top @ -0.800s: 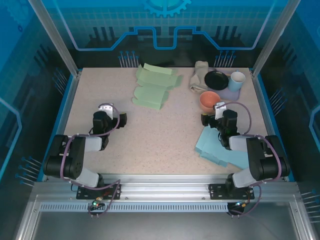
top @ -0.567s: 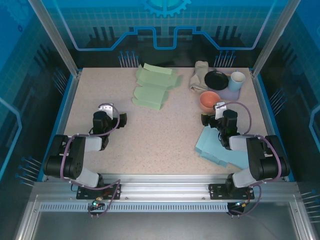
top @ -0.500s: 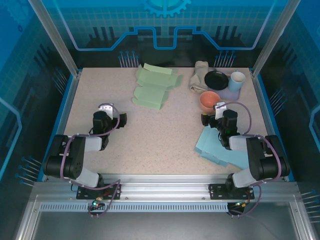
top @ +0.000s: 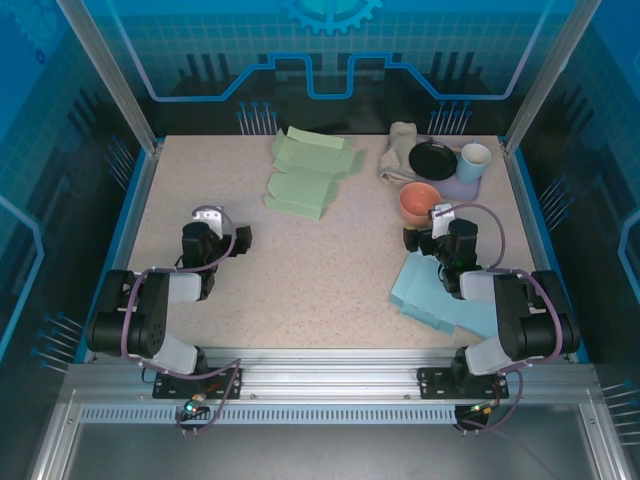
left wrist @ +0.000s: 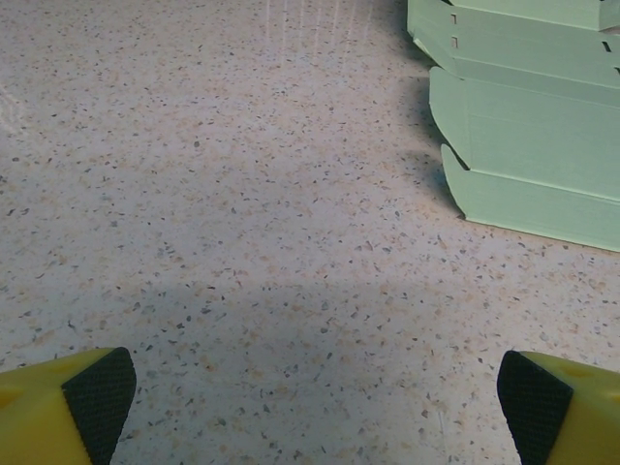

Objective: Fold the paper box

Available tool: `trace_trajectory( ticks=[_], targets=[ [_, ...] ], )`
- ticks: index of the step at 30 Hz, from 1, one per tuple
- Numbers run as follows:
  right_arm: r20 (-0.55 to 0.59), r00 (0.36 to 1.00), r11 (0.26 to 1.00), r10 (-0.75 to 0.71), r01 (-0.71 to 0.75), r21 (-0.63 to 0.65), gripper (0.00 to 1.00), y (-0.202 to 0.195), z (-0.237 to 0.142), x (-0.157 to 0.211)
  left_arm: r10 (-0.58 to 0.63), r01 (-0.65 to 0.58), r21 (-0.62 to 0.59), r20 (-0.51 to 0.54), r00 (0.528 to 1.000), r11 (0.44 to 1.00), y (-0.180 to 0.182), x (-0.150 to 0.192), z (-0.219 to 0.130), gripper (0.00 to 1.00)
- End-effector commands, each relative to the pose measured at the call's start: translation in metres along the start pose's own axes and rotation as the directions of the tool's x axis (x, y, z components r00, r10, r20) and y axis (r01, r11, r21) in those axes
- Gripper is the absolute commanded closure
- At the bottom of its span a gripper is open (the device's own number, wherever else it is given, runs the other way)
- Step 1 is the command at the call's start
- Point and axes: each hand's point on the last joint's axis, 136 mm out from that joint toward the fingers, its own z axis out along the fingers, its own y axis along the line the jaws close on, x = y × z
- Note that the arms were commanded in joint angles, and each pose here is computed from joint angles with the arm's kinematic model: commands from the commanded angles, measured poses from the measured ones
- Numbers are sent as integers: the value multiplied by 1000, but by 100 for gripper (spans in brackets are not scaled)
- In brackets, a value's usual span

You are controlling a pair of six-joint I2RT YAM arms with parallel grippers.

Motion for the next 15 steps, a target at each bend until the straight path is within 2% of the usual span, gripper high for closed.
trace_trajectory(
  ticks=[1, 9, 11, 13, 15],
  targets=[
    [35, 999, 1000, -2, 2, 5, 0, -4, 4, -14, -11, 10, 28, 38, 999, 1000, -4, -15, 3, 1],
    [34, 999, 1000, 6, -5, -3, 0, -4, 4, -13, -1, 0, 38, 35, 999, 999, -6, -17, 3, 1],
    [33, 999, 1000, 2, -2, 1, 0, -4, 4, -14, 7, -8, 47, 11, 1000, 999, -11, -31, 1, 1],
    [17, 1000, 1000, 12, -12, 19, 0, -8, 3, -16, -7, 10, 44, -62, 998, 999, -14, -45, -5, 1],
    [-28, 999, 995, 41, -38, 95, 0, -21, 2, -26, -67, 67, -6, -46, 997, 998, -9, -58, -14, 1]
  ],
)
